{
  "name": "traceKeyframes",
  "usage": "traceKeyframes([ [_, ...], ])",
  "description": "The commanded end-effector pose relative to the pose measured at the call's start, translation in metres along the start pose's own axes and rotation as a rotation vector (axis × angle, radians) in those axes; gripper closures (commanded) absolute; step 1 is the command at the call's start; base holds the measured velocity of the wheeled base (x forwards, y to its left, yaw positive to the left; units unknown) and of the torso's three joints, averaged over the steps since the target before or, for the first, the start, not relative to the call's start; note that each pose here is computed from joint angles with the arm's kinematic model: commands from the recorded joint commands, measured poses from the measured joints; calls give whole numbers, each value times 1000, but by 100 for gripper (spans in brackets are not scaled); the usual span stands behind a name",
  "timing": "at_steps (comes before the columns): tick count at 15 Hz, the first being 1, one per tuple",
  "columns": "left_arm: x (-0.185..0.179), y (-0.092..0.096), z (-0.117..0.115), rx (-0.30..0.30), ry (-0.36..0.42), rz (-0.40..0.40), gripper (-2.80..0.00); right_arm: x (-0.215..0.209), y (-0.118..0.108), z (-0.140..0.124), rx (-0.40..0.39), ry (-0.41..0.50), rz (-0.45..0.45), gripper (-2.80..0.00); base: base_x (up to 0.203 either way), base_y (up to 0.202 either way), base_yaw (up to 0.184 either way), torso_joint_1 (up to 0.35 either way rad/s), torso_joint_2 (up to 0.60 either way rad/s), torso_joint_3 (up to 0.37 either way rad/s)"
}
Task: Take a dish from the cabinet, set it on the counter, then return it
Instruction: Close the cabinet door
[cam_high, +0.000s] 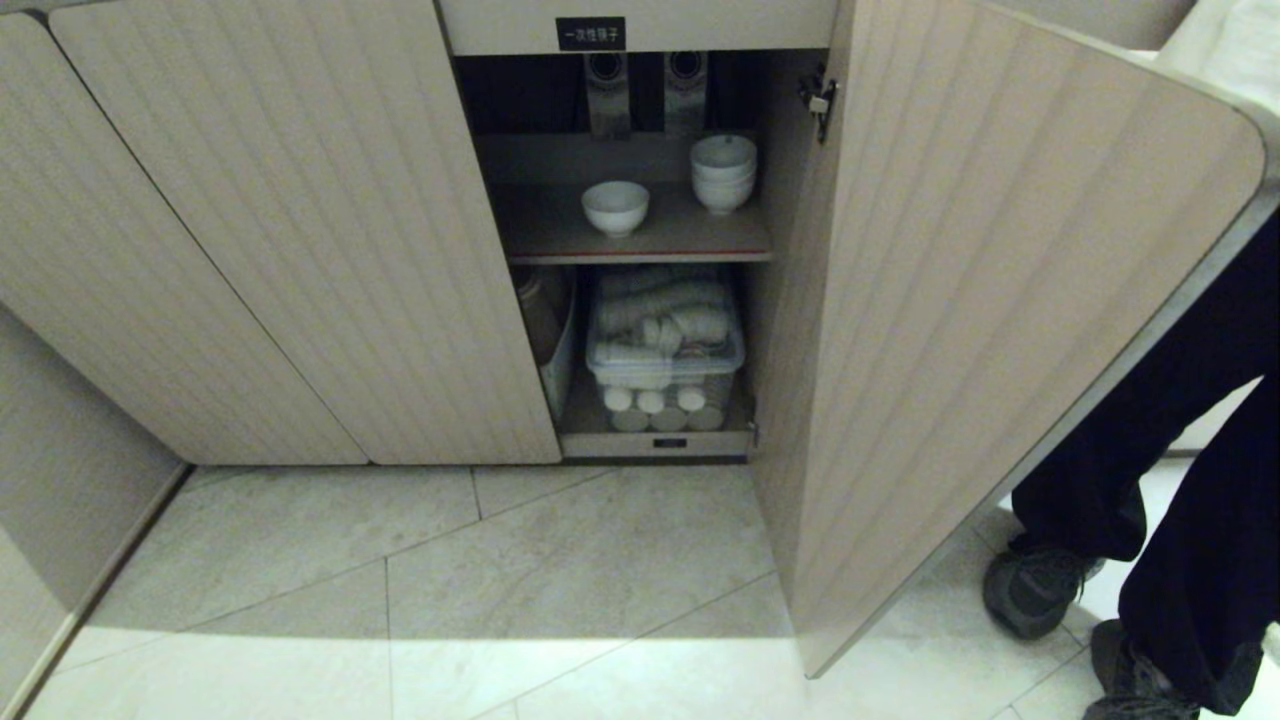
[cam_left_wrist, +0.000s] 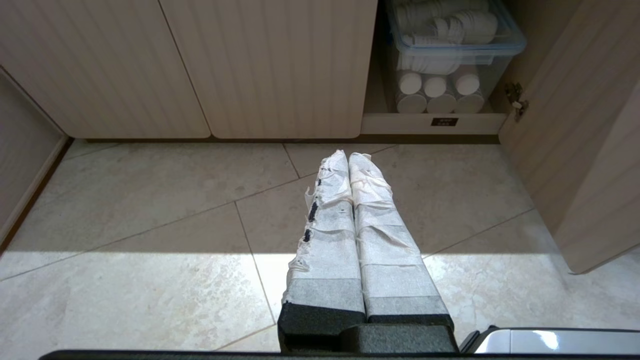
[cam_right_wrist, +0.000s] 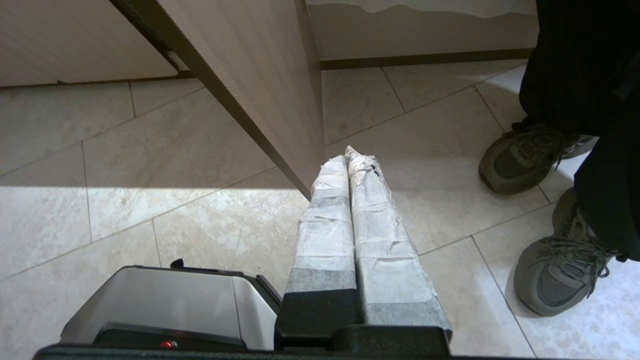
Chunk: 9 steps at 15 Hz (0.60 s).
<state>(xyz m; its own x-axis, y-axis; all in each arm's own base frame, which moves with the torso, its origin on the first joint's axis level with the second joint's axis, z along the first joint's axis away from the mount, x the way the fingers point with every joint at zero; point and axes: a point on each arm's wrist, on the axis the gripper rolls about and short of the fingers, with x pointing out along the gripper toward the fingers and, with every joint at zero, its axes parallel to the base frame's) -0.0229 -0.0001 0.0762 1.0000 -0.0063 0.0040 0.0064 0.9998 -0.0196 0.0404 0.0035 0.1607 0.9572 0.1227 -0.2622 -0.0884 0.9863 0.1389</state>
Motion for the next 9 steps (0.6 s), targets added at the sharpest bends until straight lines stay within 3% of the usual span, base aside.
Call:
traceKeyframes([
  [1,0,0,0,0,-1,-1,0,10,0,9,11,27,2,0,0,0,0,0,0,0],
  [5,0,0,0,0,-1,0,0,37,1,27,9,-17,43,0,0,0,0,0,0,0],
  [9,0,0,0,0,-1,2,0,59,4,41,-17,-144,179,0,0,0,0,0,0,0],
])
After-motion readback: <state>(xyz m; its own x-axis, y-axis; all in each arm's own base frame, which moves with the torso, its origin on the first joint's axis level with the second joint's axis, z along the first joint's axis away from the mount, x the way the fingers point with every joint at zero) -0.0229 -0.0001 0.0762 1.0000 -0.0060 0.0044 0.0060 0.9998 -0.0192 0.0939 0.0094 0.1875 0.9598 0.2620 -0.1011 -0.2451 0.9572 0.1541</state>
